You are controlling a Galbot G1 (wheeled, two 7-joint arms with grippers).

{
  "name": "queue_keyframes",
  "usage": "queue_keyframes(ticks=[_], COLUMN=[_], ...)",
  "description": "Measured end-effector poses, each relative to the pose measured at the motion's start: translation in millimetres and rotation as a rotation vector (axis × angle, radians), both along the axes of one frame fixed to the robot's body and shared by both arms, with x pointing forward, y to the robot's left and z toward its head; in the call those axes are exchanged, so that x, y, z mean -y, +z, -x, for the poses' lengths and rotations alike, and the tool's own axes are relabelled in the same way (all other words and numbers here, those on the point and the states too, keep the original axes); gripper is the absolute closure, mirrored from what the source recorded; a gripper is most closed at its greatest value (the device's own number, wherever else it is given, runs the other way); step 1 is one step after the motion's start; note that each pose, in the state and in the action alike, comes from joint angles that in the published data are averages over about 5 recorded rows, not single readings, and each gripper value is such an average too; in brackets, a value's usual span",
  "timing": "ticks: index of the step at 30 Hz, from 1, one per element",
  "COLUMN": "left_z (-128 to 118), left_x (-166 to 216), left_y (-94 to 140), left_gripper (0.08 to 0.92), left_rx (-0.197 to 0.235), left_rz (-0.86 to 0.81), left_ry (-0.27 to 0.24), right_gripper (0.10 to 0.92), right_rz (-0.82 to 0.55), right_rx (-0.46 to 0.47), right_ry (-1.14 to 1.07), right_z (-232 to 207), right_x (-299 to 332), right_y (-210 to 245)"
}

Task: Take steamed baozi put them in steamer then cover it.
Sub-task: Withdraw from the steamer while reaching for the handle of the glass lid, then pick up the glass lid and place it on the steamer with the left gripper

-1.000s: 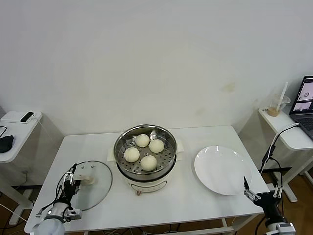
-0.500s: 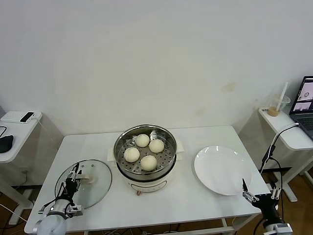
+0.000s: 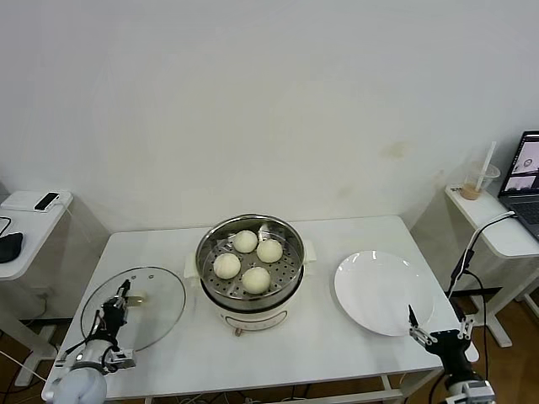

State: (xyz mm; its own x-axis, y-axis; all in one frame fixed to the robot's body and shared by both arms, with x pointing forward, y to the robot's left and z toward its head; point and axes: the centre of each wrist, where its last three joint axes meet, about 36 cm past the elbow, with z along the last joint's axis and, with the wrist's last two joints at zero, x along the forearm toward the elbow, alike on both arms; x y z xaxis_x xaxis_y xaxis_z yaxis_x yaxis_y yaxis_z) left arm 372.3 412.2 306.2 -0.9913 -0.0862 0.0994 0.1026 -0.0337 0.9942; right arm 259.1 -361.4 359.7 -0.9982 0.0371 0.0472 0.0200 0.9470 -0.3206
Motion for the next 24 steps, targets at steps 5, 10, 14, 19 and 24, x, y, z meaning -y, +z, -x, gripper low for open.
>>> queue_keyframes(ticks=[5, 10, 14, 19, 24], left_z=[2.0, 2.4, 0.5, -2.8, -5.9], left_x=[-7.1, -13.3, -12.1, -0.7, 19.5], left_y=[25.5, 57.4, 82.4, 112.4, 139.2], left_gripper=[0.851, 0.851, 0.851, 0.851, 0.851], left_rx=[0.029, 0.060, 0.088, 0.121, 0.141], left_rz=[-0.014, -0.038, -0.044, -0.036, -0.023], left_ry=[0.023, 0.058, 0.084, 0.098, 0.095], right_gripper=[0.200, 0.200, 0.200, 0.200, 0.200], right_rz=[0.000, 0.002, 0.003, 0.005, 0.010], right_rx=[-0.002, -0.002, -0.004, -0.007, -0.011], right_ry=[0.017, 0.035, 0.042, 0.050, 0.061], right_z=[-3.7, -7.2, -8.2, -8.6, -9.7], right_x=[-2.8, -4.7, -5.2, -7.6, -11.5], right_y=[-0.6, 0.2, 0.5, 0.8, 0.9])
